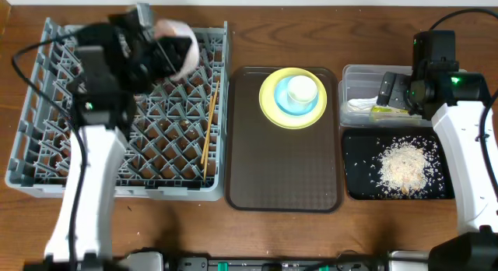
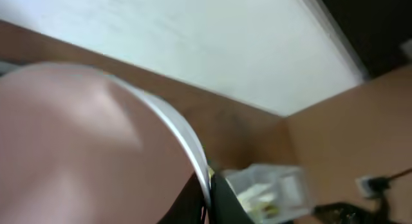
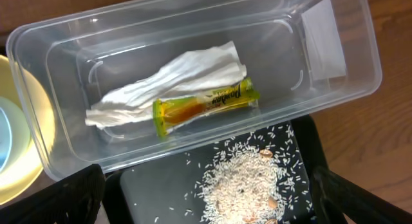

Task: Sort waste into correct bins and load items into the dishwasher
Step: 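Lift the pink bowl left and set it into the dish rack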

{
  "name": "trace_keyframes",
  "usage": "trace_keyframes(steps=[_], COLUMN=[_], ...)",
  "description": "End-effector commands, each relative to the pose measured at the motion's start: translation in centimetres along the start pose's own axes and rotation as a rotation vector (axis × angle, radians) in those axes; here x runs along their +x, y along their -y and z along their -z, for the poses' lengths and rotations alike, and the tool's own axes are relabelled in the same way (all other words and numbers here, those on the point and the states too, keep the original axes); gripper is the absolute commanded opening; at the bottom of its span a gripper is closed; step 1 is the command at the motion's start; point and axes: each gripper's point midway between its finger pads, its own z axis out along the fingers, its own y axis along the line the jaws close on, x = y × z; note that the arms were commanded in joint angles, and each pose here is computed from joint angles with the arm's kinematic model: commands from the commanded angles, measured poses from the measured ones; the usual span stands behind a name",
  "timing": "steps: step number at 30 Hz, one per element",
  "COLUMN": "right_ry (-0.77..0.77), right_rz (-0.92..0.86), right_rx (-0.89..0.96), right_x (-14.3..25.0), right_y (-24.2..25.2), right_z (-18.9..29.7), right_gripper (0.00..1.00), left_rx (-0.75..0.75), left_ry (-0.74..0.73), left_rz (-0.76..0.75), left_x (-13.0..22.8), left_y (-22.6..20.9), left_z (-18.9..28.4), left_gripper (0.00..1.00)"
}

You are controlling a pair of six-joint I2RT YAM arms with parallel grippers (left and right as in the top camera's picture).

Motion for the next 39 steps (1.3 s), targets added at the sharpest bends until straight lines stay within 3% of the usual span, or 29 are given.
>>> trace_keyframes(steps=[1, 10, 22, 27, 35, 39], right_ry=[0.019, 0.019, 0.018, 0.018, 0.019, 0.019], right_rz=[0.004, 0.004, 0.004, 0.004, 0.004, 0.004], right_rx=[0.011, 0.011, 0.011, 0.011, 0.011, 0.011], right_x=[-0.6, -0.6, -0.6, -0.6, -0.6, -0.6], right_y=[0.4, 0.4, 0.3, 0.3, 0.3, 0.4], right_z=[0.4, 0.4, 0.4, 0.4, 0.4, 0.4], right_gripper=[0.99, 0.99, 0.99, 0.99, 0.99, 0.99], left_rx=[0.230, 0.317, 0.165, 0.120, 0.097, 0.083], left_ry=[-0.106, -0.178, -0.241, -0.203, -0.161, -0.143], left_rz=[0.199, 0.435, 0.591, 0.647, 0.633, 0.617], left_x=[-0.3, 0.5, 3.4, 2.7, 2.0, 1.4], left_y=[-0.3, -6.2, -15.1, -17.7, -19.3, -19.1], left_z=[-1.8, -7.6, -5.1, -3.0, -1.4, -1.1], left_gripper=[0.08, 0.08, 0.09, 0.17, 0.65, 0.68])
